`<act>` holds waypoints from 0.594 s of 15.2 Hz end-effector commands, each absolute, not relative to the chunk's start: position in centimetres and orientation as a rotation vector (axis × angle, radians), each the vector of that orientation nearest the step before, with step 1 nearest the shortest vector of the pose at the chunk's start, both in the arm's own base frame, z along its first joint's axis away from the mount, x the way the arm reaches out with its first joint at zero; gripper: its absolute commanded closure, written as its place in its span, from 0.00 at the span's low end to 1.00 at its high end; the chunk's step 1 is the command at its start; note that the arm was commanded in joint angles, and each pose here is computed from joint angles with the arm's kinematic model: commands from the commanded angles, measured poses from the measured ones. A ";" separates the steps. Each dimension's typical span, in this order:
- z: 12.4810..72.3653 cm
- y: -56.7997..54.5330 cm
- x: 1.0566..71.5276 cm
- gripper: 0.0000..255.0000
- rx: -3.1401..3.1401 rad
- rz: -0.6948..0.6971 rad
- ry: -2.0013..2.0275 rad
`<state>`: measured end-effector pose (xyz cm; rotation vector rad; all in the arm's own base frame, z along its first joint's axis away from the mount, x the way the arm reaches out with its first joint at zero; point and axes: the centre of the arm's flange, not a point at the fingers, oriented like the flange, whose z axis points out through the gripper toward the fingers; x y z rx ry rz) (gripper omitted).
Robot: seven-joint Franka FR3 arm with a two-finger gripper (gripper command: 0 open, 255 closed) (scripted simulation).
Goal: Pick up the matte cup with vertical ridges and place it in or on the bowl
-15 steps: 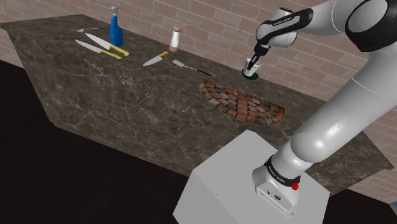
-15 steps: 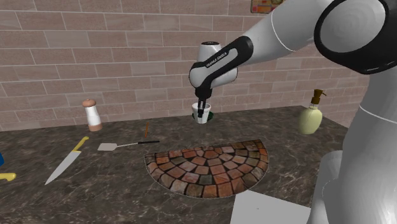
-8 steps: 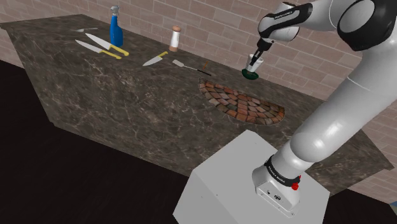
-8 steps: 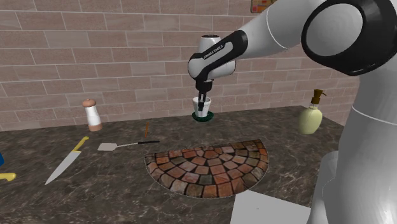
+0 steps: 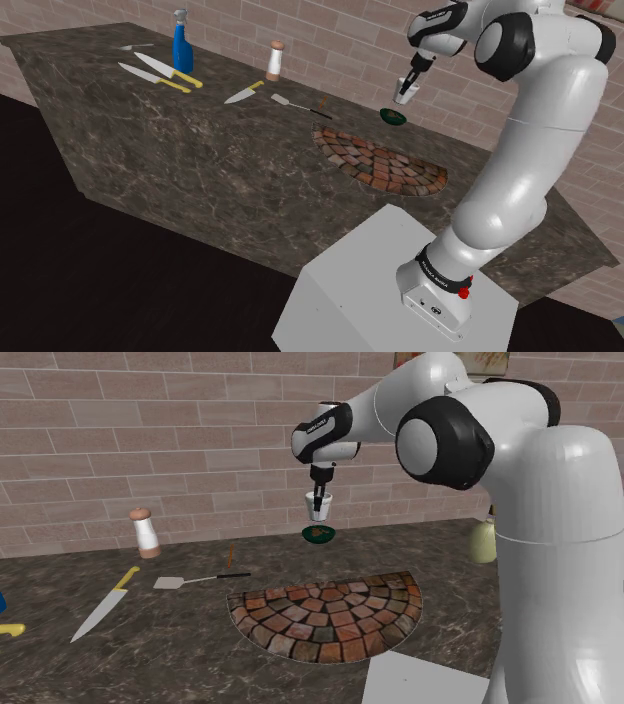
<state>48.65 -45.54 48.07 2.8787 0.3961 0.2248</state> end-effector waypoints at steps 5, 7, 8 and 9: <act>48.9 -53.5 51.3 1.00 2.879 0.227 0.400; 47.8 -53.5 51.3 1.00 2.879 0.227 0.400; 47.3 -53.5 51.3 1.00 2.879 0.227 0.400; 46.8 -53.5 51.3 1.00 2.879 0.227 0.400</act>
